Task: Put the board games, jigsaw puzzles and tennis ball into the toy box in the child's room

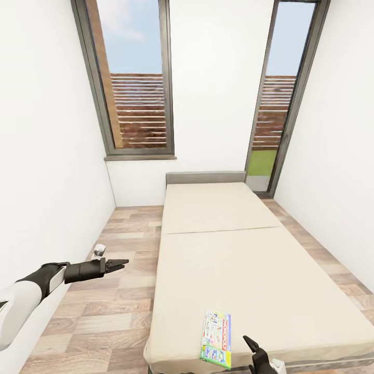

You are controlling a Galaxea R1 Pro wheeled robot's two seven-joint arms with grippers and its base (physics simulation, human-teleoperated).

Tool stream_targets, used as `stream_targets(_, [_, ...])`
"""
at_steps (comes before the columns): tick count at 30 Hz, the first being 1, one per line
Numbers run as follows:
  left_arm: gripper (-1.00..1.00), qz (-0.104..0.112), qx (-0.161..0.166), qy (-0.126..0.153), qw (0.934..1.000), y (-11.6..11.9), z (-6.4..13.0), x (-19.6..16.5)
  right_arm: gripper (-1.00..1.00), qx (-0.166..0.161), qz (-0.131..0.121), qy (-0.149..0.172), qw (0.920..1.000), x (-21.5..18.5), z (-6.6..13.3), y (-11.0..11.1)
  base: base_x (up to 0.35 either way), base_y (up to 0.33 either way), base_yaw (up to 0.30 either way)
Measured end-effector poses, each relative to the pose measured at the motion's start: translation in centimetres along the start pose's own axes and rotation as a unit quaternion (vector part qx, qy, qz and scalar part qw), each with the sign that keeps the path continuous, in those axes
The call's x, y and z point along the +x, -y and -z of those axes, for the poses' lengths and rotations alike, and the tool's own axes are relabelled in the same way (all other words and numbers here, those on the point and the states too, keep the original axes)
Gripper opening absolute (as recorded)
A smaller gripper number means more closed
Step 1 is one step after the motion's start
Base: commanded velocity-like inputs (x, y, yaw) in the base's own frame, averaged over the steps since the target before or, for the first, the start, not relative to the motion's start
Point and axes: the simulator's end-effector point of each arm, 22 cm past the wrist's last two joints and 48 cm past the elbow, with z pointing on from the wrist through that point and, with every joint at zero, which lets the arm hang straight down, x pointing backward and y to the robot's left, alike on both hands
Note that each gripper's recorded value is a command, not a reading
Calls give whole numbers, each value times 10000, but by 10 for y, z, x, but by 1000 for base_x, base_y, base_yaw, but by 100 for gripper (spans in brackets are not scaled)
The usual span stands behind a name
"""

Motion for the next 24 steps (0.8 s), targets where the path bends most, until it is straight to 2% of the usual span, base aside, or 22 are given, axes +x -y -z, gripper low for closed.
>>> stream_targets(24, [100, 48, -8, -16, 10000, -27, -10, 13, 100, -5, -30, 4, 10000, -3, -20, 23, 0, 0, 0])
